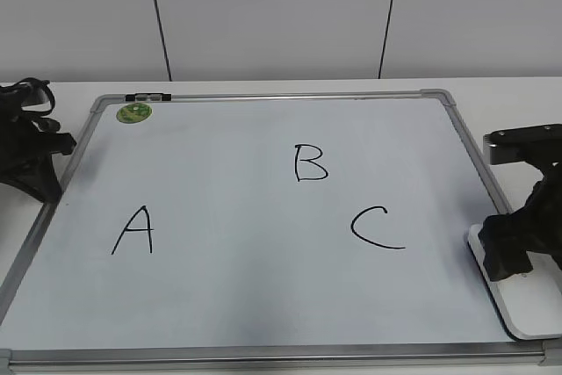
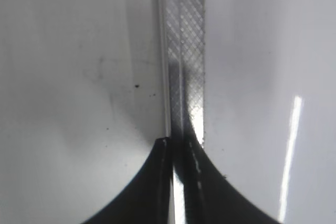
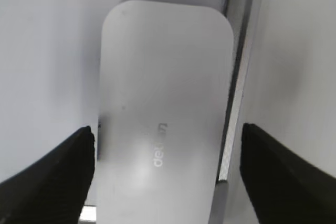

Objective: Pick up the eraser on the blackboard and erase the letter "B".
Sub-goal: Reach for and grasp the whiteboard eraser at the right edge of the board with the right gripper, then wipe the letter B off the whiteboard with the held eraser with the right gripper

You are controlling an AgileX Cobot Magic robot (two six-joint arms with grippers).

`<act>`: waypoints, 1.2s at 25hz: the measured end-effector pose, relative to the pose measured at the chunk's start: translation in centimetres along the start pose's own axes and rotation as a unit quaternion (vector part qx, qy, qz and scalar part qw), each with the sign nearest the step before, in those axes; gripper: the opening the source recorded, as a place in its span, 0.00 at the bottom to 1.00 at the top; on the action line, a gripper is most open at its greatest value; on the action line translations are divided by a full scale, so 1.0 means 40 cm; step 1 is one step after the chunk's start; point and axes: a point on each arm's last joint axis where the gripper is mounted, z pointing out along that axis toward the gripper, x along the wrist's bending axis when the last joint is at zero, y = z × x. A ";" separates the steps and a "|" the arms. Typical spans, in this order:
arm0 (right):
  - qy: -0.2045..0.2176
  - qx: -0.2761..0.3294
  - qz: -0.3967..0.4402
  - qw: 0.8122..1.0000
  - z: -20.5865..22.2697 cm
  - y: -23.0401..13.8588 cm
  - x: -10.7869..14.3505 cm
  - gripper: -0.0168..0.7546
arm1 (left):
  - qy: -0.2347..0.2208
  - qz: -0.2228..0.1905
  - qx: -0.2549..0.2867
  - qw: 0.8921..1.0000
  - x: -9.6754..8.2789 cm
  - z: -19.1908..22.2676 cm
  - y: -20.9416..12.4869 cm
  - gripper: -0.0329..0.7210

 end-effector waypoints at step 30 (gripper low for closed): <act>-0.002 0.030 -0.013 0.999 -0.030 0.044 0.000 0.72 | 0.000 0.000 0.000 1.000 0.000 0.000 0.000 0.08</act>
